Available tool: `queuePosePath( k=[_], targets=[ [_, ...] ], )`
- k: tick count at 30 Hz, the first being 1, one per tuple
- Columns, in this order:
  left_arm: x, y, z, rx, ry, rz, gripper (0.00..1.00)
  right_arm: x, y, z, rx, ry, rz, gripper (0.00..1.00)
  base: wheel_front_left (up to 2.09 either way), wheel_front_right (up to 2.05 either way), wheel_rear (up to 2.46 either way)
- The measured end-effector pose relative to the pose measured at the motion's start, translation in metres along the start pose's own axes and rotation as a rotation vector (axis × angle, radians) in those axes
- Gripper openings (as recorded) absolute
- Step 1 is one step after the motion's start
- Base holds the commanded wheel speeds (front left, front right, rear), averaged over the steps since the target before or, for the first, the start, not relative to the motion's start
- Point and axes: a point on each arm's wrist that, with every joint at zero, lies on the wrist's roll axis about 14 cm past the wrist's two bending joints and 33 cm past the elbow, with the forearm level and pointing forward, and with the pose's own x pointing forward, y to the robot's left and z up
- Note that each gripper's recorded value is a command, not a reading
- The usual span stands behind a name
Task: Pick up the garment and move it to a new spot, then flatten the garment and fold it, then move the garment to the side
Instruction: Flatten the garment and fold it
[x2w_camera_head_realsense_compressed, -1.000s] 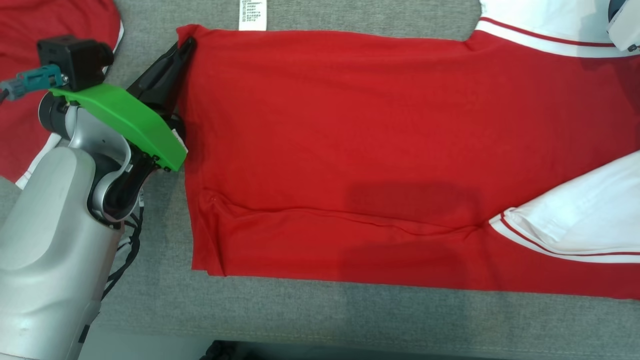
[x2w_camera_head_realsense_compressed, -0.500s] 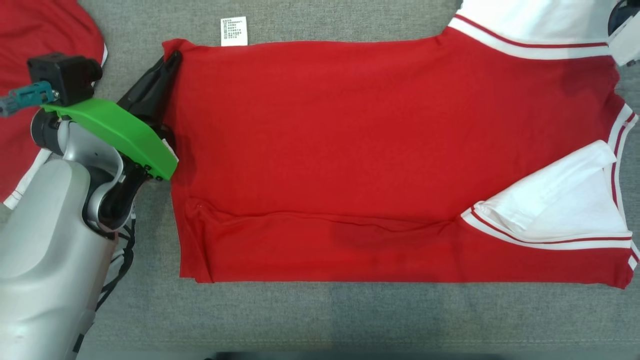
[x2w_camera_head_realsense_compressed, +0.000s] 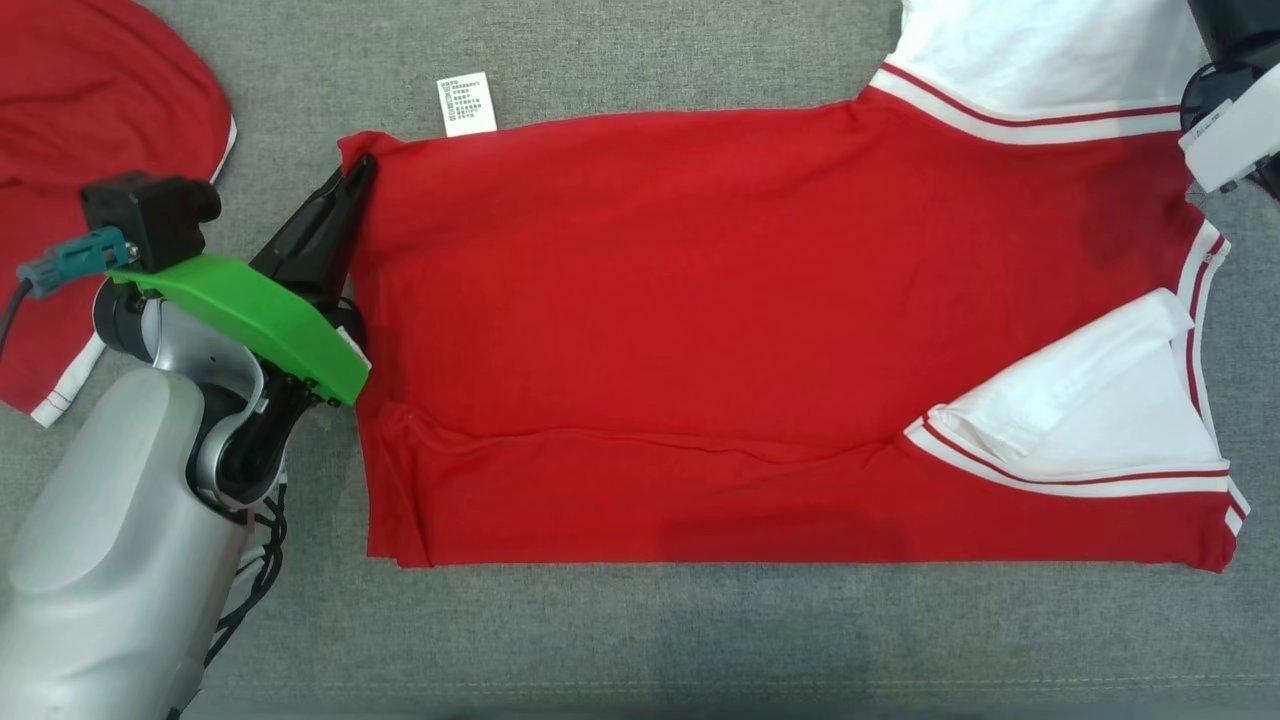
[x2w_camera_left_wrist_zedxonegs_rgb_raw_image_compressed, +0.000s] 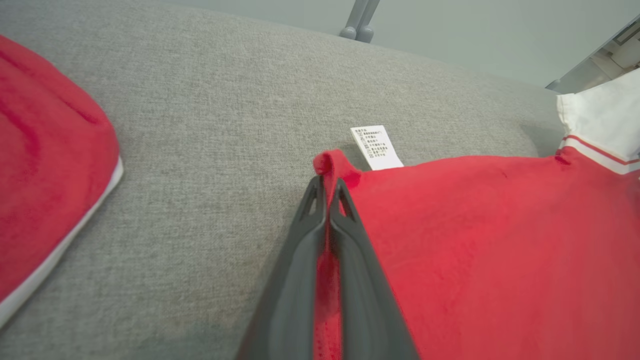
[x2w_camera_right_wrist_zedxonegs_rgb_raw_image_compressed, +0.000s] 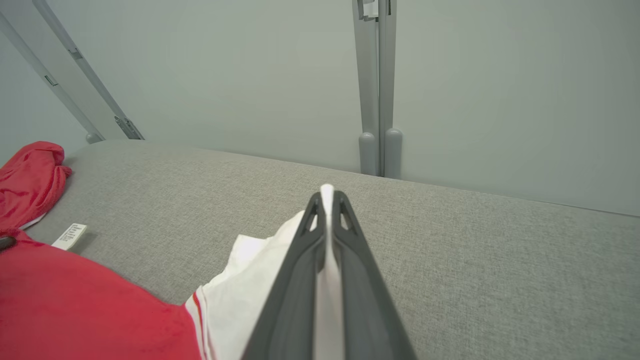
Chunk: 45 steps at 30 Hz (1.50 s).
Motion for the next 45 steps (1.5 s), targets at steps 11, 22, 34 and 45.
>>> queuePosePath(
  k=[11, 22, 34, 45],
  targets=[
    [-0.013, -0.005, -0.005, 0.0, -0.022, -0.008, 0.0, -0.032, 0.017, -0.012, 0.077, -0.01, 0.015, 0.0, 0.0, 0.0, 0.0],
    [-0.022, -0.006, -0.004, 0.019, -0.052, -0.008, 0.0, -0.068, 0.019, -0.004, 0.113, -0.072, -0.027, 0.0, 0.0, 0.0, 0.0],
    [-0.028, -0.02, 0.008, 0.03, -0.118, -0.042, 0.0, -0.103, 0.029, -0.005, 0.158, -0.095, -0.067, 0.0, 0.0, 0.0, 0.0],
    [-0.036, -0.029, -0.003, 0.034, -0.109, -0.07, 0.0, -0.13, 0.039, -0.018, 0.215, -0.084, -0.105, 0.0, 0.0, 0.0, 0.0]
  ],
)
